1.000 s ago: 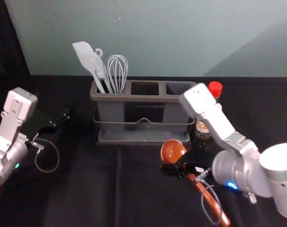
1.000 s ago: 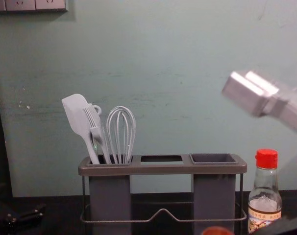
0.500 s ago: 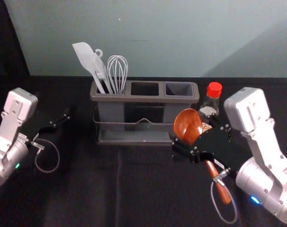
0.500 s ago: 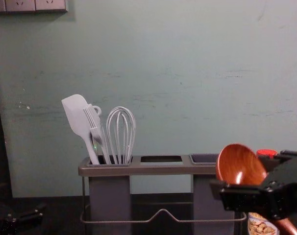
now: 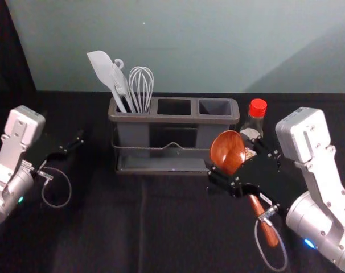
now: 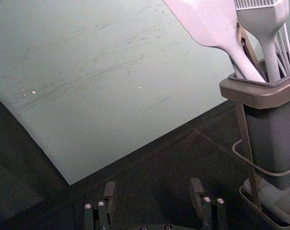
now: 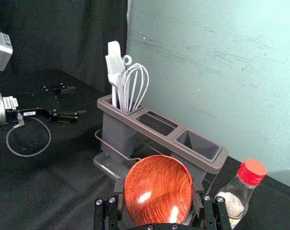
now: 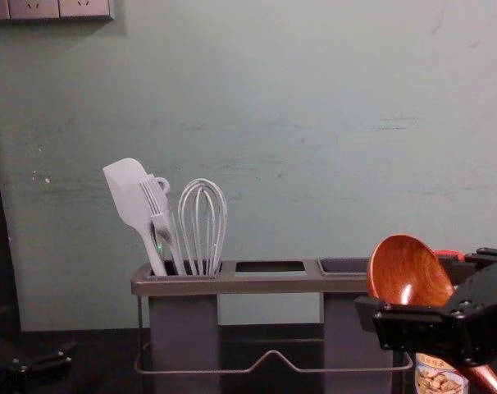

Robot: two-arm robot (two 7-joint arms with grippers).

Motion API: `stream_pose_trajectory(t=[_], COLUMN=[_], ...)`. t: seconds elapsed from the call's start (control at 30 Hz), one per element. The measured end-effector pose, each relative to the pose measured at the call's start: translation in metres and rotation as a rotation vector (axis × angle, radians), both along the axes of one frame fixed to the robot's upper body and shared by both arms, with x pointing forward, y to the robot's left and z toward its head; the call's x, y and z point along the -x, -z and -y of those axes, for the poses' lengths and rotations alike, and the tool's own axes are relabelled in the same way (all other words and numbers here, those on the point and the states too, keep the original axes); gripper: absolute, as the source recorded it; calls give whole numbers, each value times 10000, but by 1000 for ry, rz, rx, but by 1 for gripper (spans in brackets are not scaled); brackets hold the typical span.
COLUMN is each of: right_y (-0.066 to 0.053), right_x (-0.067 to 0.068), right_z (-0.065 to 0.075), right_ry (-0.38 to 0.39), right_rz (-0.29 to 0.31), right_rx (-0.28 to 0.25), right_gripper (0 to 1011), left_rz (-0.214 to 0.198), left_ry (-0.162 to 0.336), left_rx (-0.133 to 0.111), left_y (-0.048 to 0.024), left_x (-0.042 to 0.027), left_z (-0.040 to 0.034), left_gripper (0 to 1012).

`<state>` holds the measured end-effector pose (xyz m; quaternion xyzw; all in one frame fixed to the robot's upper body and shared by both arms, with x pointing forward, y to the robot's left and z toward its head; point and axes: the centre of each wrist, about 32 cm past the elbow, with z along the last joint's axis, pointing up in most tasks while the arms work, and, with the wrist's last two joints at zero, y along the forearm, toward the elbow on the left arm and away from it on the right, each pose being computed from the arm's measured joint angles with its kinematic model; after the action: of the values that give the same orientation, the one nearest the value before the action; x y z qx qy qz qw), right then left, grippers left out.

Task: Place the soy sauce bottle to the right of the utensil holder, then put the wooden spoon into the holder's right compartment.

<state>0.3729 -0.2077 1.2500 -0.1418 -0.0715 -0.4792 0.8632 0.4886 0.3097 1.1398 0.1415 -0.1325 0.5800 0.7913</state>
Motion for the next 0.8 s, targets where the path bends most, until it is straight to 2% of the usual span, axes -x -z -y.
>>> stream_pose_trajectory(t=[0.57,0.7,0.8], right_y=[5,-51,-196], right_x=[-4,-50,-149], right_z=[-4,-25,-60], right_ry=[0,0,-10], right_rz=[2,44,118], right_rx=[1,-5,-3], right_gripper=[838,838,838], left_rz=[0,0,0], left_ry=[0,0,0], left_rx=[0,0,0], left_y=[0,0,0], left_x=[0,0,0], left_z=[0,0,0], left_gripper=[1000,1001,1000])
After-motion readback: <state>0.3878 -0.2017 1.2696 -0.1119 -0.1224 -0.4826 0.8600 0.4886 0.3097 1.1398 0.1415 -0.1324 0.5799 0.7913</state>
